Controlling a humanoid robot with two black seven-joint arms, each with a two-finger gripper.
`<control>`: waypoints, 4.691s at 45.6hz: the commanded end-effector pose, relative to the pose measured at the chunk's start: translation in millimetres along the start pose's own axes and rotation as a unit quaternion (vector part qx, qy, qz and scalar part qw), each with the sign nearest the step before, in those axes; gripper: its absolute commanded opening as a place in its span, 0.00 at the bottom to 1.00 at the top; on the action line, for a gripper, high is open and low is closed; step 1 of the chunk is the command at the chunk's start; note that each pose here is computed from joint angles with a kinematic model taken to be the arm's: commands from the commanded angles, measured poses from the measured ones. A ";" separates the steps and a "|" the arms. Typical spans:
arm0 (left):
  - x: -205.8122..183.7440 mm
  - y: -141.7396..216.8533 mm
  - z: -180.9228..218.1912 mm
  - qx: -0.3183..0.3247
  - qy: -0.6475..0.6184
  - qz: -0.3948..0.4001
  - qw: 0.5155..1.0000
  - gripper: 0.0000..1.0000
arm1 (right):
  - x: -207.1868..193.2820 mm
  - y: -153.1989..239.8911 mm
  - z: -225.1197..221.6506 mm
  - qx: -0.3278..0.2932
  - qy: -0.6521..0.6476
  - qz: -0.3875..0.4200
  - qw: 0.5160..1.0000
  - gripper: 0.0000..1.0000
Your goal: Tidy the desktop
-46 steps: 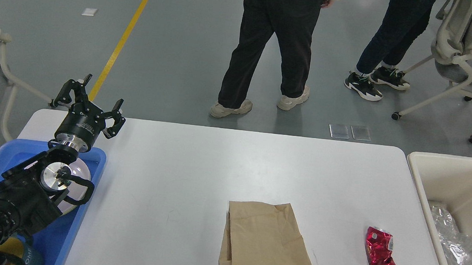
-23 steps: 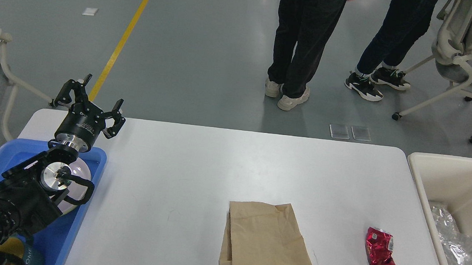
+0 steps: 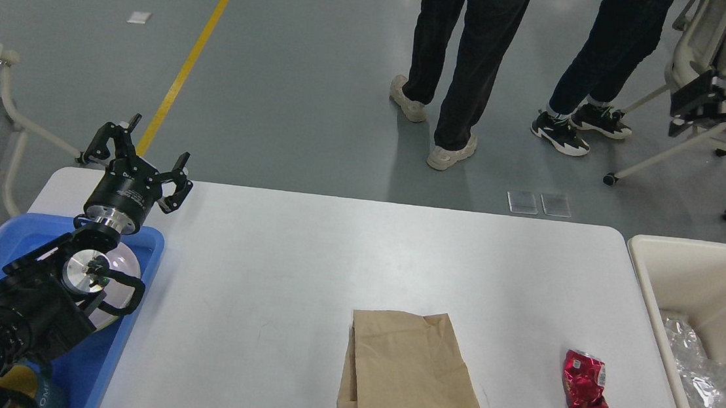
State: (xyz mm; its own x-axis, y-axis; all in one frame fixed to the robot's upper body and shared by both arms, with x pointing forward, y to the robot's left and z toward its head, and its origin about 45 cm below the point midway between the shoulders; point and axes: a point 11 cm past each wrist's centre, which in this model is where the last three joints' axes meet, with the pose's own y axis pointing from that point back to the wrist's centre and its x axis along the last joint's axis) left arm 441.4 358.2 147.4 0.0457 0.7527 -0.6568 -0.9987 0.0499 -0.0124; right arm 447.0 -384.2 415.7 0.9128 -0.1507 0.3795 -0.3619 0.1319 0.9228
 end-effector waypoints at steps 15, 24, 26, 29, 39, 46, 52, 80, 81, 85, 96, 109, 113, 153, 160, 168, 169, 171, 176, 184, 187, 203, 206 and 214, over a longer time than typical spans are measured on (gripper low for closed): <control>0.0 0.0 0.0 0.000 0.000 0.000 1.000 0.97 | -85.4 -92.1 -76.6 -0.002 0.097 -0.161 0.982 1.00; 0.0 0.0 0.0 0.000 0.000 0.000 1.000 0.97 | -124.8 -135.8 -45.0 0.002 0.059 -0.214 0.975 1.00; 0.0 0.0 0.0 0.000 0.000 0.000 1.000 0.97 | -134.6 -146.2 -38.8 0.003 0.052 -0.221 0.974 1.00; 0.0 0.0 0.0 0.000 0.000 0.000 1.000 0.97 | -151.6 -164.1 -34.5 0.010 0.044 -0.229 0.972 1.00; -0.1 0.0 0.0 0.000 0.000 -0.001 1.000 0.97 | -202.2 -223.7 -8.2 0.019 0.004 -0.224 0.974 1.00; 0.0 0.0 0.0 0.000 0.000 0.000 1.000 0.97 | -231.3 -247.9 -15.1 0.047 -0.019 -0.224 0.973 1.00; 0.0 0.0 0.0 0.000 0.000 0.000 1.000 0.97 | -243.9 -260.8 -6.8 0.041 -0.023 -0.210 0.976 1.00; 0.0 0.0 0.0 0.000 0.000 0.000 1.000 0.97 | -239.3 -277.0 32.6 0.010 -0.042 -0.136 0.990 0.76; 0.0 0.0 0.0 0.000 0.000 0.000 1.000 0.97 | -239.9 -278.0 33.8 0.009 -0.042 -0.135 0.990 0.73; 0.0 0.0 0.0 0.000 0.000 0.000 1.000 0.97 | -244.9 -280.8 36.4 0.006 -0.043 -0.138 0.990 0.71; 0.0 0.0 0.0 0.000 0.000 0.000 1.000 0.97 | -253.3 -282.2 36.1 0.008 -0.048 -0.151 0.987 0.53; 0.0 0.0 0.0 0.000 0.000 0.000 1.000 0.97 | -254.7 -276.7 46.2 0.002 -0.061 -0.163 0.985 0.00; 0.0 0.0 0.0 0.000 0.000 0.000 1.000 0.97 | -255.1 -270.2 53.8 -0.002 -0.069 -0.182 0.981 0.00; 0.0 0.0 0.0 0.000 0.000 0.000 1.000 0.97 | 15.4 31.7 74.4 0.034 -0.110 0.067 0.991 0.00; 0.0 0.0 0.0 0.000 0.000 0.000 1.000 0.97 | 7.1 22.4 99.5 -0.010 -0.120 0.056 0.991 0.00; 0.0 0.0 0.0 0.000 0.000 0.000 1.000 0.97 | 9.4 -4.6 147.0 -0.080 -0.109 0.169 0.976 0.00; 0.0 0.0 0.0 0.000 0.000 0.000 1.000 0.97 | 10.5 -7.7 154.3 -0.088 -0.106 0.194 0.971 0.00; 0.0 0.0 0.0 0.000 0.000 0.000 1.000 0.97 | 12.1 -14.0 166.0 -0.105 -0.097 0.240 0.960 0.00; 0.0 0.0 0.0 0.000 0.000 0.000 1.000 0.97 | 0.2 -41.2 191.9 -0.138 -0.078 0.311 0.937 0.00; 0.0 0.0 0.0 0.000 0.000 0.000 1.000 0.97 | -31.3 -87.0 207.0 -0.152 -0.067 0.325 0.931 0.00; 0.0 0.0 0.0 0.000 0.000 0.000 1.000 0.97 | -44.9 -103.4 212.2 -0.154 -0.071 0.315 0.934 0.00; 0.0 0.0 0.0 0.000 0.000 0.000 1.000 0.97 | -139.3 -209.5 204.1 -0.130 -0.132 0.239 0.953 0.00; 0.0 0.0 0.0 0.000 0.000 0.000 1.000 0.97 | -155.6 -228.2 194.9 -0.124 -0.127 0.225 0.958 0.00; 0.0 0.0 0.0 0.000 0.000 0.000 1.000 0.97 | -185.5 -259.1 176.8 -0.103 -0.151 0.212 0.960 0.00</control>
State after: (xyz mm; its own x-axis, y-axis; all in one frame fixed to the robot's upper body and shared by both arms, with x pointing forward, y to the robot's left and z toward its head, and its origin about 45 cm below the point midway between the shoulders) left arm 441.4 358.2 147.4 0.0457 0.7527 -0.6568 -0.9987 0.0498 -0.0123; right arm 346.7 -573.6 141.1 0.5857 -0.2762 0.7620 -0.6226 0.4486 0.6412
